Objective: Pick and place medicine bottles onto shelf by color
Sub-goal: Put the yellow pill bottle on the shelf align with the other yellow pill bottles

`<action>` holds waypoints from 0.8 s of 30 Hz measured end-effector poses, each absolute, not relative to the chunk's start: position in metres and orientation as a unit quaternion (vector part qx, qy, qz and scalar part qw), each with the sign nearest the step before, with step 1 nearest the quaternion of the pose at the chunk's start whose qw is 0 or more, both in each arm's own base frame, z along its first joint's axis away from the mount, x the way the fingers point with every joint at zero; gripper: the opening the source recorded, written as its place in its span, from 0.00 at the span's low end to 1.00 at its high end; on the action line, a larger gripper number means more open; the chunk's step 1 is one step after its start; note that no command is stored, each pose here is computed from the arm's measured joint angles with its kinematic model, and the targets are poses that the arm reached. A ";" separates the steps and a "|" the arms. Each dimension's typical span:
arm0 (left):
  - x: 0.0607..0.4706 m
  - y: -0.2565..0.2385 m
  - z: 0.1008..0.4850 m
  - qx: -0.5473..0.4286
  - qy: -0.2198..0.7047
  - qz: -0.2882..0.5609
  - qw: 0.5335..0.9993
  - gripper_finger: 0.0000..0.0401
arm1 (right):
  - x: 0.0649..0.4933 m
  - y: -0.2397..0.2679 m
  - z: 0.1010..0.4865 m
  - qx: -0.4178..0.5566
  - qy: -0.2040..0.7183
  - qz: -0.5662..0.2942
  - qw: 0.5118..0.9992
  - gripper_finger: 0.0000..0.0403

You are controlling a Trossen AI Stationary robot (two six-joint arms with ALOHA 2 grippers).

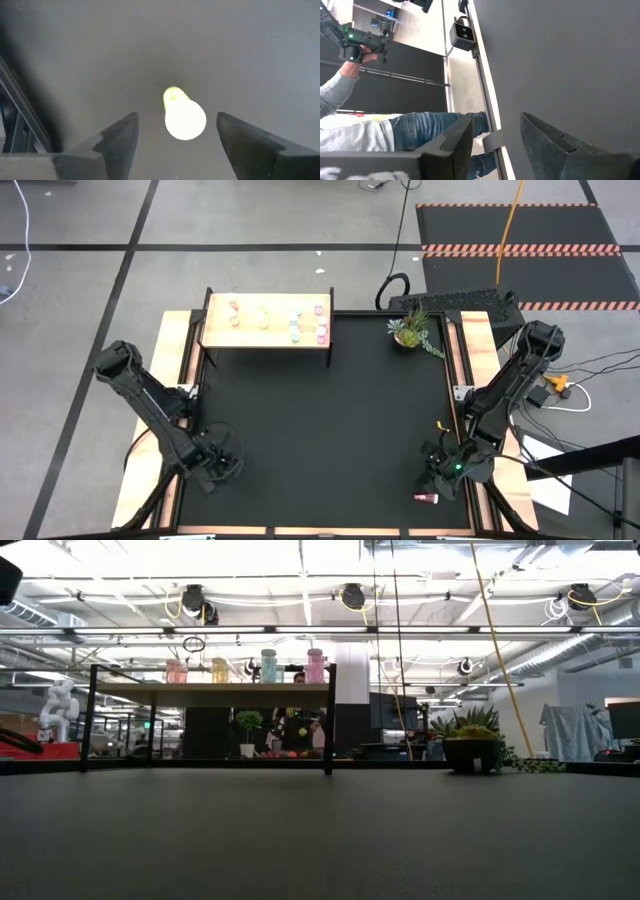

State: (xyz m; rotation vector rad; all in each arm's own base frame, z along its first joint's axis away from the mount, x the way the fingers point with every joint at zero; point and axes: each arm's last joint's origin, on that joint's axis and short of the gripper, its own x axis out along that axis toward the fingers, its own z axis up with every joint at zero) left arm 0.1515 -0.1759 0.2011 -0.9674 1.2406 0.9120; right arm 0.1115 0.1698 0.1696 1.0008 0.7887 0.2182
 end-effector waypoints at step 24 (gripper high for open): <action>0.163 -0.164 0.188 -0.431 0.569 0.377 0.590 0.32 | 0.111 0.169 0.168 0.453 0.371 0.100 0.804 0.38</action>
